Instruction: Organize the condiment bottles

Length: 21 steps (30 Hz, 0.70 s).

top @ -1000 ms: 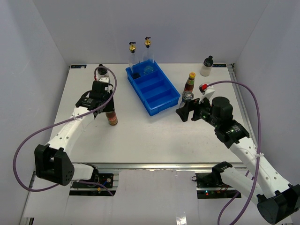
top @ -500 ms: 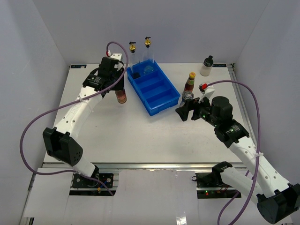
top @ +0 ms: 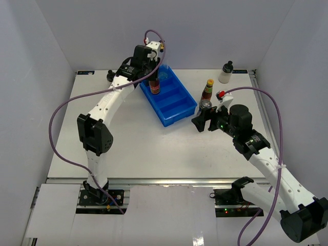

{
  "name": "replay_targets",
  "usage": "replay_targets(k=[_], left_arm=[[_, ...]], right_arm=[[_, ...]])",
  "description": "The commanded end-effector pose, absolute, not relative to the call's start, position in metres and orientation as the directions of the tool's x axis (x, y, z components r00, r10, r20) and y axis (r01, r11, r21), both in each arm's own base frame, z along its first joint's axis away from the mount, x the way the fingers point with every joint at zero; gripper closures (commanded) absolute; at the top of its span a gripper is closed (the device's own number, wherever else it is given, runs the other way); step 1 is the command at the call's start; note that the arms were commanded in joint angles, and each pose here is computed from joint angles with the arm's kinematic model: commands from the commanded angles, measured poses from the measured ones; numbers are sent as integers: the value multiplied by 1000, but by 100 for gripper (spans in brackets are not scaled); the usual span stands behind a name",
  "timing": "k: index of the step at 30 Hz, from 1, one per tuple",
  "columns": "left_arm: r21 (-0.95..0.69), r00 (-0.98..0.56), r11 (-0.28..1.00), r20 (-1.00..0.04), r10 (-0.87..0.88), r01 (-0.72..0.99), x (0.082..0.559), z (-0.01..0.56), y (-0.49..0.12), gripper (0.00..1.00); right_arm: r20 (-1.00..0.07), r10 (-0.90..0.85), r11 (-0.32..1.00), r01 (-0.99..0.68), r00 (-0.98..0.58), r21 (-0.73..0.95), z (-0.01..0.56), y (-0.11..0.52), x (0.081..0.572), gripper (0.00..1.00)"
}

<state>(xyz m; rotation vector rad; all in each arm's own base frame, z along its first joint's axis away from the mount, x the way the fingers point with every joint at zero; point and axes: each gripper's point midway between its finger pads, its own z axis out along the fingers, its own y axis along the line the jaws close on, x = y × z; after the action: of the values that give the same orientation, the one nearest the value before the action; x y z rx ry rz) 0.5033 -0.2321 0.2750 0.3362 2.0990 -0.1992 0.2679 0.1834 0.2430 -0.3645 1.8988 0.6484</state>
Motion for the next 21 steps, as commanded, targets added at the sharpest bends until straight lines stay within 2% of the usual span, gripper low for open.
replay_targets(k=[1, 21], left_arm=[[-15, -317, 937, -943, 103, 349, 519, 339, -247, 100], [96, -183, 935, -969, 166, 342, 565, 315, -265, 100]], right_arm=[[-946, 73, 807, -539, -317, 243, 271, 183, 275, 8], [-944, 70, 810, -534, -323, 243, 263, 183, 277, 8]])
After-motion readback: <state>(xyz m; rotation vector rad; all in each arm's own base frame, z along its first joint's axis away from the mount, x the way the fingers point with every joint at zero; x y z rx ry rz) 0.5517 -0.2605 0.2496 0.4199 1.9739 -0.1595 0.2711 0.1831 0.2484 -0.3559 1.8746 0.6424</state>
